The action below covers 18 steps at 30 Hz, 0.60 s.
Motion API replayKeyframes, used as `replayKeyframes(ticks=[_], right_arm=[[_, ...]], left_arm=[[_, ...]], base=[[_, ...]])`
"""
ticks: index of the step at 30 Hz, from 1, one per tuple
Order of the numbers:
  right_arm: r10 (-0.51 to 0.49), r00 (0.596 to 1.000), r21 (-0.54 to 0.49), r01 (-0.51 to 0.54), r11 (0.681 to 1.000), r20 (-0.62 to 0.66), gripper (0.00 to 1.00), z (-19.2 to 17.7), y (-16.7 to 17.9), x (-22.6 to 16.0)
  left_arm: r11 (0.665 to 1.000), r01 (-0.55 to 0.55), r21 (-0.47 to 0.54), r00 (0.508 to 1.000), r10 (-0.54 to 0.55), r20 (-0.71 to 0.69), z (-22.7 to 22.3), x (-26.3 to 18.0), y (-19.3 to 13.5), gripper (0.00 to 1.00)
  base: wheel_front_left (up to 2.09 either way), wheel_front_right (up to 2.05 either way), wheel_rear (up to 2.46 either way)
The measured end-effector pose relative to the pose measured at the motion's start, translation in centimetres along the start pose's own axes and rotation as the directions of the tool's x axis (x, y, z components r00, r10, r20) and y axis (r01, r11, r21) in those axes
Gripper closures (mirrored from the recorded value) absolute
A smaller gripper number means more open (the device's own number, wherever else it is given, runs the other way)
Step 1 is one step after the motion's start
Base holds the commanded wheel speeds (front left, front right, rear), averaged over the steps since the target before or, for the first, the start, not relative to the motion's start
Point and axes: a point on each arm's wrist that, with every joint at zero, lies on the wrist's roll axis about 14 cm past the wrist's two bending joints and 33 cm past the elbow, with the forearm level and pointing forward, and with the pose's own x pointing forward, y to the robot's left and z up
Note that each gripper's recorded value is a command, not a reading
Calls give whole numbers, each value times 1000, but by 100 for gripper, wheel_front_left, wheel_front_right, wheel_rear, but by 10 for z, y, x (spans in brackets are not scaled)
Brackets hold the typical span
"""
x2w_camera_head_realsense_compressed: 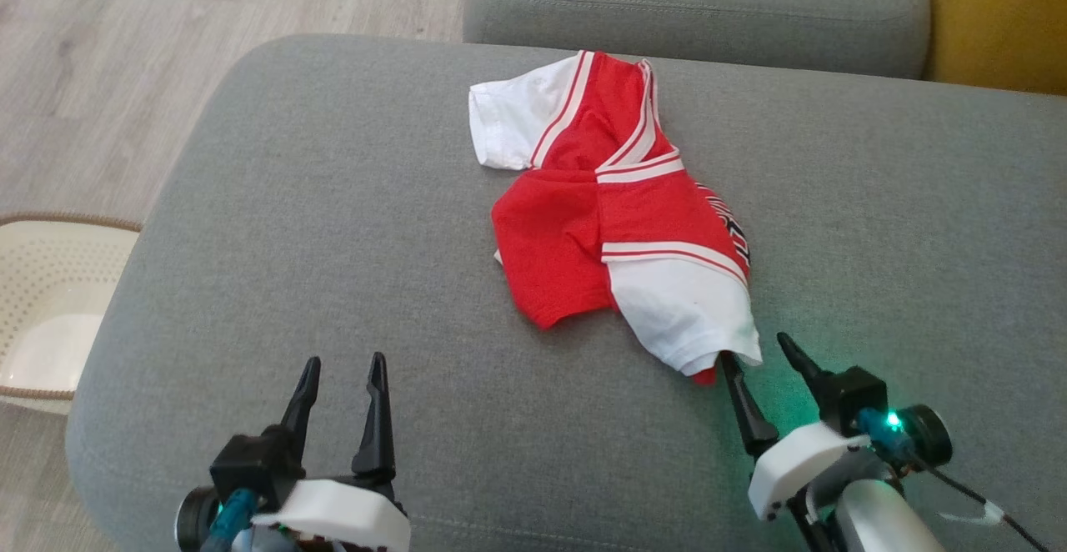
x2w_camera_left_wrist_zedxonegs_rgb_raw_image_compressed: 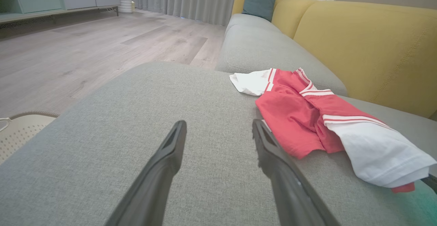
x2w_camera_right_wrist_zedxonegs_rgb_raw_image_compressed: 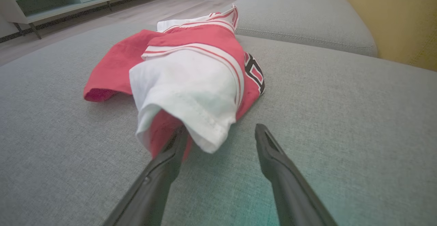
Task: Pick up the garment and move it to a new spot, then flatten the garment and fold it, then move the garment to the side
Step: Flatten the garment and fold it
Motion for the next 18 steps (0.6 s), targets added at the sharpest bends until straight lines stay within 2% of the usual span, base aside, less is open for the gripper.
replayKeyframes(ticks=[5, 7, 9, 11, 18], right_arm=[[-12, 999, -16, 12, 1000, 30, 0, 11, -7, 8], [-13, 999, -27, 15, 1000, 49, 38, 17, -8, 10], [-13, 998, -34, 16, 999, 68, 66, 23, -9, 11], [-16, 997, -38, 19, 999, 81, 100, 28, -10, 12], [-50, 988, -38, 56, 998, 145, 100, 48, -22, 12]], left_arm=[[1000, -7, -4, 1000, 7, -1, 0, -2, 2, 0], [1000, -8, -3, 1000, 8, 0, 0, -2, 3, 0], [1000, -7, -3, 1000, 7, 0, 0, -2, 2, 0], [1000, -4, -4, 1000, 4, -2, -1, -1, 1, 0], [1000, 12, 3, 1000, -12, -4, -2, 2, -4, 0]], base=[[0, 0, 0], [0, 0, 0], [0, 0, 0], [0, 0, 0], [0, 0, 0]])
